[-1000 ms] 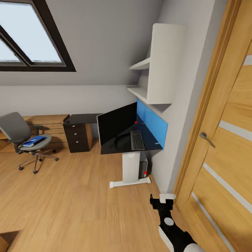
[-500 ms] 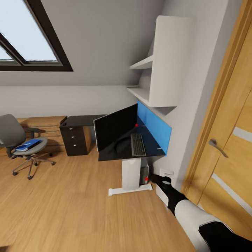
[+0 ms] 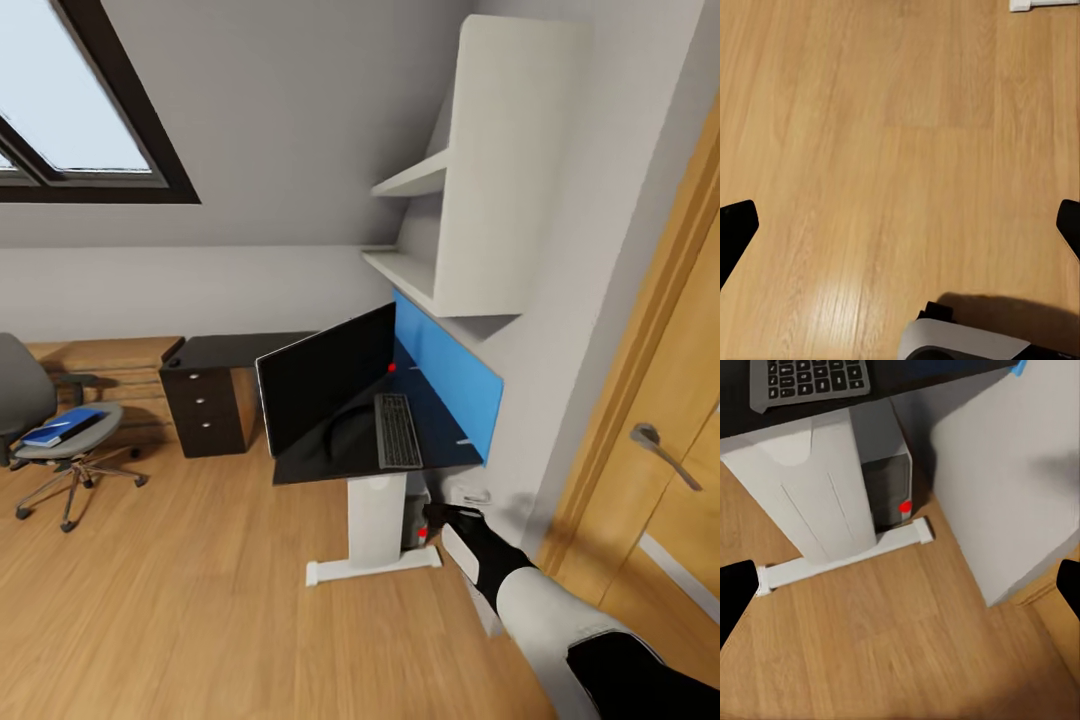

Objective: In the bedroom, organize the workspace by keeping the computer under the desk, ensuring the monitor is on the desk, placing the keyboard on the desk next to the monitor, placing the mouse on the desk next to the keyboard, moving the folder from the swivel chair onto the desk next to the mouse, stacking the notebook on top of the folder with the pen on top of the notebook, and positioning the swivel chair next to the desk.

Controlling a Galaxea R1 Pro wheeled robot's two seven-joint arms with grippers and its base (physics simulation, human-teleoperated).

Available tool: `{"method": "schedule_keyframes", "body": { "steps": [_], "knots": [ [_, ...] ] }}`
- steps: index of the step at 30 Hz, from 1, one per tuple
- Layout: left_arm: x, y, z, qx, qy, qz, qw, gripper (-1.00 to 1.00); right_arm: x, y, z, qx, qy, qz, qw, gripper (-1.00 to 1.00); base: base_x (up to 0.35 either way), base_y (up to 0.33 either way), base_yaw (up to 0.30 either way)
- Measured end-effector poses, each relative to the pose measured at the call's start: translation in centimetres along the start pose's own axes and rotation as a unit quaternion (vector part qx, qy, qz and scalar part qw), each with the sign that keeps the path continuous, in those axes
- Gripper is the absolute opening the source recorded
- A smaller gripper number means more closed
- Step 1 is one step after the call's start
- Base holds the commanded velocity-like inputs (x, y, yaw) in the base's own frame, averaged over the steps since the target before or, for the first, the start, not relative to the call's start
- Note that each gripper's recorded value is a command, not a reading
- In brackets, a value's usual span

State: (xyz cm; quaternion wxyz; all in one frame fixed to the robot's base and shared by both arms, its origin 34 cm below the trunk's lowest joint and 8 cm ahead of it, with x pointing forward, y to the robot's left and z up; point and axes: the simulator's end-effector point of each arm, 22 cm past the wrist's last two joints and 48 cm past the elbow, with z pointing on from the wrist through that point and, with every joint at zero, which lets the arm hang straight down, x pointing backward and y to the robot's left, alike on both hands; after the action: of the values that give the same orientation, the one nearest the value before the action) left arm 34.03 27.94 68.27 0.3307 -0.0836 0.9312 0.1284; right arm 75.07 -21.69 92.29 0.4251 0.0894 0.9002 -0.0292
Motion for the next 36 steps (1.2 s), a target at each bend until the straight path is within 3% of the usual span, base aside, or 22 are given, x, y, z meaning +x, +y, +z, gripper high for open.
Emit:
{"method": "schedule_keyframes", "body": {
  "steps": [6,8,12,13,17,21,24,27,36],
  "knots": [
    [-0.2,0.2,0.1,-0.001,-0.002,-0.002,1.0,1.0,-2.8,1.5,-0.9,-0.018,-0.008,-0.001,0.9998,1.0,0.326,0.016,0.0],
    [-0.5,1.4,0.5,-0.01,-0.005,-0.006,0.9999,1.0,-3.2,1.6,-1.0,-0.021,-0.011,-0.001,0.9997,1.0,0.326,0.051,0.0],
    [-2.9,5.4,1.9,-0.041,-0.02,-0.063,0.9969,1.0,-3.7,1.8,-1.1,-0.023,-0.014,-0.001,0.9996,1.0,0.326,0.019,0.0],
    [-3.2,5.9,2.2,-0.039,-0.021,-0.081,0.9957,1.0,-3.8,1.8,-1.2,-0.024,-0.014,-0.001,0.9996,1.0,0.327,0.008,0.0],
    [-3.6,5.6,2.7,-0.009,-0.017,-0.108,0.994,1.0,-3.9,2.0,-1.2,-0.025,-0.016,0.0,0.9996,1.0,0.328,0.004,0.0],
    [-3.0,6.5,3.3,0.021,0.008,-0.112,0.9935,1.0,-3.9,1.9,-1.2,-0.024,-0.017,0.0,0.9996,1.0,0.328,0.001,0.0],
    [-1.7,7.2,3.6,0.042,0.049,-0.124,0.9902,1.0,-3.9,2.0,-1.2,-0.025,-0.018,0.0,0.9995,1.0,0.328,0.0,0.002],
    [-0.7,6.9,3.5,0.071,0.086,-0.159,0.9811,1.0,-3.9,2.0,-1.2,-0.025,-0.018,0.0,0.9995,1.0,0.329,0.0,0.116],
    [-0.3,6.0,3.3,0.084,0.098,-0.174,0.9763,1.0,-3.8,2.1,-1.0,-0.026,-0.018,0.001,0.9995,1.0,0.223,0.0,0.088]
  ]
}}
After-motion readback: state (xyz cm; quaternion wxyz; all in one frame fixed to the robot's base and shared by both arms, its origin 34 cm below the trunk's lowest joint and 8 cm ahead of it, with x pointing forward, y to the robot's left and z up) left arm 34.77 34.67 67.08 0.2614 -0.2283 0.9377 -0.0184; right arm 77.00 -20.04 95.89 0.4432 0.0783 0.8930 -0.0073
